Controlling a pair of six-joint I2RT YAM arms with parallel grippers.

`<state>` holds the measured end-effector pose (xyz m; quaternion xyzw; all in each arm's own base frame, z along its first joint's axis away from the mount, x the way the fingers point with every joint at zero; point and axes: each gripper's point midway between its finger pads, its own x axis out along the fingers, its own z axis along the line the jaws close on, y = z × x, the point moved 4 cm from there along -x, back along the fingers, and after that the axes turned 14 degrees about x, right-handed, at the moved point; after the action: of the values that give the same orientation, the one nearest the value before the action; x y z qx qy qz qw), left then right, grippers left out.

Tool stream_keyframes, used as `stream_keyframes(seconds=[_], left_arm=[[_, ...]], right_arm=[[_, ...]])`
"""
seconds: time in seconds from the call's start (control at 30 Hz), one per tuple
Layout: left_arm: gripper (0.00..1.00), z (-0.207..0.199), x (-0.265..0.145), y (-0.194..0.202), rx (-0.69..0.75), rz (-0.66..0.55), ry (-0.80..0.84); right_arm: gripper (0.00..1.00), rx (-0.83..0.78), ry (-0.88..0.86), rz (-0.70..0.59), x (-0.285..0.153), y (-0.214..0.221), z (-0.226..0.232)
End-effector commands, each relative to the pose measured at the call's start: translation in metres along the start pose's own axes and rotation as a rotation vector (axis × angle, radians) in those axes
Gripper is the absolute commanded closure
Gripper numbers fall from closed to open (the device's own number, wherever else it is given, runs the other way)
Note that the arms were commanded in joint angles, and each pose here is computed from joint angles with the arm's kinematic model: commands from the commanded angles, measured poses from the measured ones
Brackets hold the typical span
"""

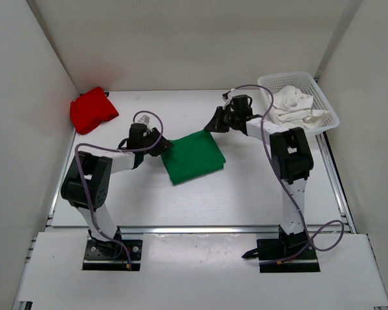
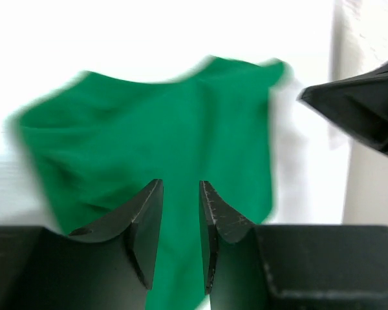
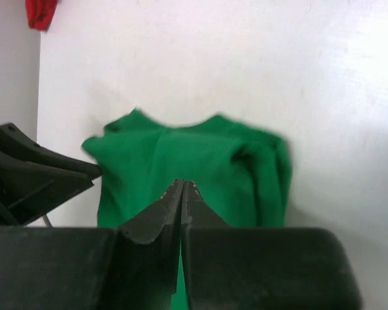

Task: Fold and stack the t-shirts
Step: Fold the long partially folded tshirt into a neat square, then put the neatly folded tshirt into the corner of the board with the left arm

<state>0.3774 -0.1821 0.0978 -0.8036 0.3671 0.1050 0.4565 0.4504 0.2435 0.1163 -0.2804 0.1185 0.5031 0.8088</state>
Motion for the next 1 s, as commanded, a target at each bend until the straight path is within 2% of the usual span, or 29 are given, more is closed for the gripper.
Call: stream_keyframes(seconds=[0.0, 0.17, 0.27, 0.3, 0.4, 0.43, 0.47, 0.5, 0.6, 0.73, 0.8, 0.83, 0.97], left_arm=[[0.61, 0.028, 0.003, -0.002, -0.037, 0.008, -0.046], [0.61, 0.058, -0.005, 0.009, -0.103, 0.0, -0.077], [0.58, 0.063, -0.016, 0.007, -0.126, -0.03, -0.061], [0.57, 0.054, -0.018, 0.0, -0.114, -0.056, -0.028], [0.43, 0.034, -0.031, -0.012, -0.051, -0.095, 0.024], [0.35, 0.034, -0.034, -0.012, -0.047, -0.096, 0.006], [0.12, 0.028, -0.039, -0.013, -0.024, -0.11, 0.016], [0.02, 0.022, -0.045, -0.016, -0.009, -0.126, 0.032], [0.02, 0.026, -0.058, -0.01, 0.015, -0.132, 0.02], [0.01, 0.039, -0.066, 0.014, 0.042, -0.053, -0.02], [0.04, 0.048, -0.068, 0.035, 0.077, 0.006, -0.085], [0.16, 0.047, -0.068, 0.04, 0.096, 0.02, -0.095], [0.19, 0.047, -0.058, 0.066, 0.117, 0.112, -0.125]], right_arm=[[1.0, 0.005, 0.028, 0.079, 0.027, -0.001, -0.006], [1.0, 0.055, 0.066, 0.077, 0.046, -0.011, -0.031], [1.0, 0.072, 0.052, 0.06, 0.038, -0.019, -0.034], [1.0, 0.073, 0.046, 0.06, 0.038, -0.02, -0.034], [1.0, 0.031, 0.017, 0.065, 0.032, -0.022, -0.012], [0.98, 0.011, 0.002, 0.061, 0.029, -0.024, -0.001], [0.93, -0.003, -0.011, 0.048, 0.023, -0.027, 0.009], [0.84, -0.024, -0.028, 0.055, 0.022, -0.025, 0.018], [0.63, -0.061, -0.062, 0.028, 0.0, -0.022, 0.048], [0.46, -0.101, -0.096, -0.038, -0.031, -0.012, 0.076], [0.4, -0.097, -0.116, -0.065, -0.053, 0.006, 0.082], [0.38, -0.096, -0.134, -0.073, -0.058, 0.011, 0.086], [0.36, -0.118, -0.165, -0.124, -0.088, 0.036, 0.095]])
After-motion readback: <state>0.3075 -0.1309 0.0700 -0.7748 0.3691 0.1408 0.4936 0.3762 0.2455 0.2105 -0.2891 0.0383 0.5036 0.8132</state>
